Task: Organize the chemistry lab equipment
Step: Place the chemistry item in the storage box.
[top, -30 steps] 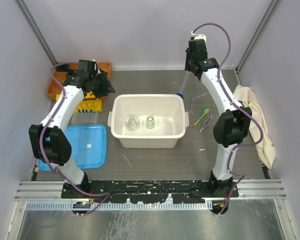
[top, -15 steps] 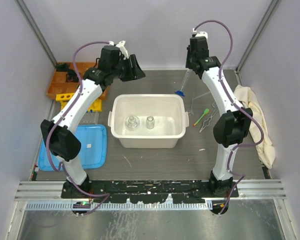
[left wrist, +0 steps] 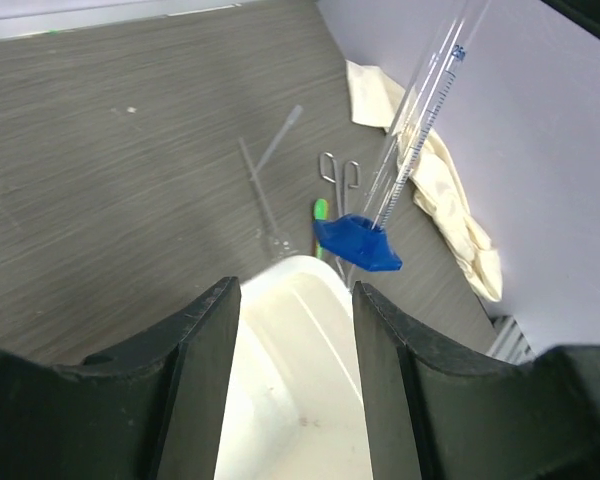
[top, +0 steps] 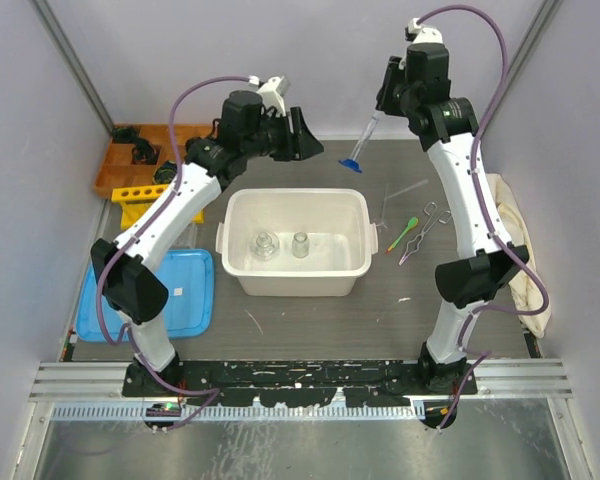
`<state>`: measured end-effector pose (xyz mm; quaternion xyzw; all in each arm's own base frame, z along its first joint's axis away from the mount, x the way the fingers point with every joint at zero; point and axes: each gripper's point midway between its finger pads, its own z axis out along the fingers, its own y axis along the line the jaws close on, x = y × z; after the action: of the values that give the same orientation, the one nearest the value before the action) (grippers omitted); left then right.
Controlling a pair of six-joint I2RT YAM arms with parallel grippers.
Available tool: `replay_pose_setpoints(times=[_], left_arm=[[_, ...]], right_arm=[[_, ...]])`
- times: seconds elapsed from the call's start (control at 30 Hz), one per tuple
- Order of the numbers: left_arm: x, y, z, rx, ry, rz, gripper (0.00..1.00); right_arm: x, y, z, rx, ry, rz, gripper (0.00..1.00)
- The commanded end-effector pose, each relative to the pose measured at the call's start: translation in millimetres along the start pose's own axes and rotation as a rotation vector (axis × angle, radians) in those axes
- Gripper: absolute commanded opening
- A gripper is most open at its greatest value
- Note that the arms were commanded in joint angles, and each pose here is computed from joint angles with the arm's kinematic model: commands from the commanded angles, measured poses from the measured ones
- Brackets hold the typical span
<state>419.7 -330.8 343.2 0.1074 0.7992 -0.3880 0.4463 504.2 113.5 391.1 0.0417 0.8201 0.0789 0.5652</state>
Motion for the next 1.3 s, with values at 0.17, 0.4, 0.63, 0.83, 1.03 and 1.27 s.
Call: replay_pose_setpoints(times=[0.17,0.4,0.63,0.83,1.03,1.27], left_arm=[[-33.4,-67.7,-6.6,0.202,-0.116,0.044,0.50],[-32.4,-85.0,-5.0,0.246,-0.124,0.069,0.50],[-17.7,-94.5,-2.7,0.274,-0.096,0.086,0.50],[4.0,-92.3,-0.1,0.258,-0.058,0.094,0.49],[15.3,-83.5,1.1,0.229,-0.043,0.097,0.49],[18.7,-87.4,1.6,0.242,-0.043,0.095,0.38]], right_arm=[[-25.3,26.0,-48.0,-0.116,-0.064,0.035,0.32],[-20.2,41.7,-55.5,-0.174,-0.046,0.038,0.32],[-20.3,54.9,-64.8,-0.218,-0.047,0.042,0.32],[-22.9,62.2,-75.0,-0.236,-0.057,0.038,0.32],[-26.8,65.0,-86.9,-0.250,-0.065,0.044,0.32],[-22.2,64.7,-93.7,-0.253,-0.057,0.052,0.32]])
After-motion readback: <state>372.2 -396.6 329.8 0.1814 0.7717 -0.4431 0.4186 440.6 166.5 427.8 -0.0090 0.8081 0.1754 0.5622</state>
